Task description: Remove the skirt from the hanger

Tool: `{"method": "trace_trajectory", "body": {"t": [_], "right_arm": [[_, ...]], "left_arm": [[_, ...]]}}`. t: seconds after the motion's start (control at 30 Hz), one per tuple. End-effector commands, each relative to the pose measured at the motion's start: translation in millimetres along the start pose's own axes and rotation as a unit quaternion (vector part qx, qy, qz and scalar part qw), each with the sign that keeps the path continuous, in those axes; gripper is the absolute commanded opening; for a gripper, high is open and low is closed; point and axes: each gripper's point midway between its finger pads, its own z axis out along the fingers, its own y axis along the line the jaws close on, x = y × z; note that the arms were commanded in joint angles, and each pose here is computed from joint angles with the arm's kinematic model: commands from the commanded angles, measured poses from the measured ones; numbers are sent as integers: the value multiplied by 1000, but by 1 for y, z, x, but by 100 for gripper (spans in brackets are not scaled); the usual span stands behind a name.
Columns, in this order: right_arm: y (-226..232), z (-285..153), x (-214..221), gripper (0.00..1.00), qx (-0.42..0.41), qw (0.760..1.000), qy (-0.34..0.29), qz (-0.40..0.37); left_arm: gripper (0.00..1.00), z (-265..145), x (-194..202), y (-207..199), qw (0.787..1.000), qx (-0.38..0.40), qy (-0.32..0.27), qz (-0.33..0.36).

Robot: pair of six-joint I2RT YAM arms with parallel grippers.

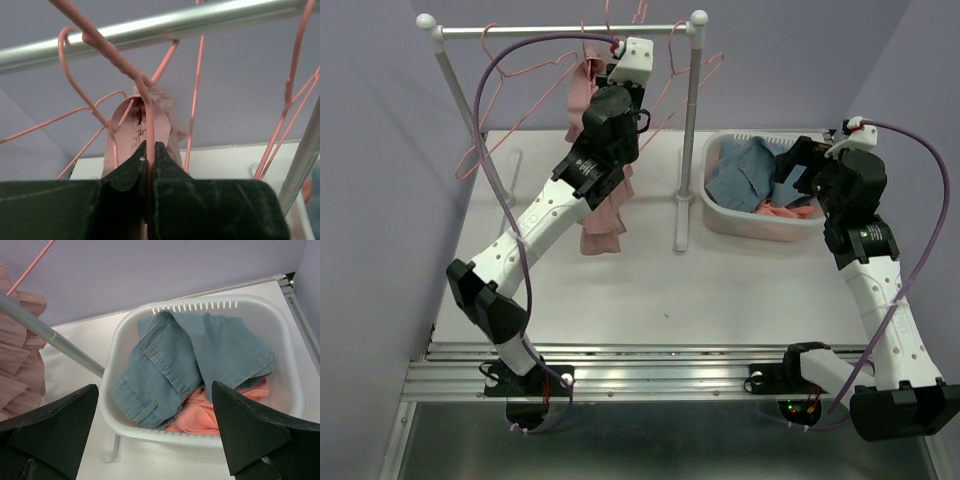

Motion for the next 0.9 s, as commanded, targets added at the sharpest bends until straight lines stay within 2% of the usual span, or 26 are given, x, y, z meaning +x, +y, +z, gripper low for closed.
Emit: {"method": "trace_trajectory", "body": {"t": [0.0,0.3,0.53,0.6,0.67,0.7,0.77,0.83,0.87], "right_arm": [[-1,-11,-20,100,6,999,-40,-1],[-2,-15,-21,100,8,999,-48,3],[0,-15,-20,100,3,999,-48,8],[2,-15,-20,100,-1,999,-47,9],[4,-16,-20,100,-8,999,-45,10],[6,-16,-20,100,-14,999,-45,12],[7,-17,-19,100,-17,999,-44,12],[8,-17,-19,100,-20,999,-43,14],[9,-19,-21,100,-23,999,-46,14]], "left_arm": [[0,15,-38,14,997,-50,-39,-40],[0,48,-22,-1,996,-68,-16,-47],[0,55,11,-5,998,-54,16,-41],[11,50,10,-4,998,-46,19,-48],[27,46,12,-7,998,-29,21,-48],[39,40,4,-6,998,-17,15,-57],[53,32,-3,-1,998,-6,10,-67],[60,25,-12,-4,997,17,3,-80],[68,18,-15,-2,996,26,4,-83]]}}
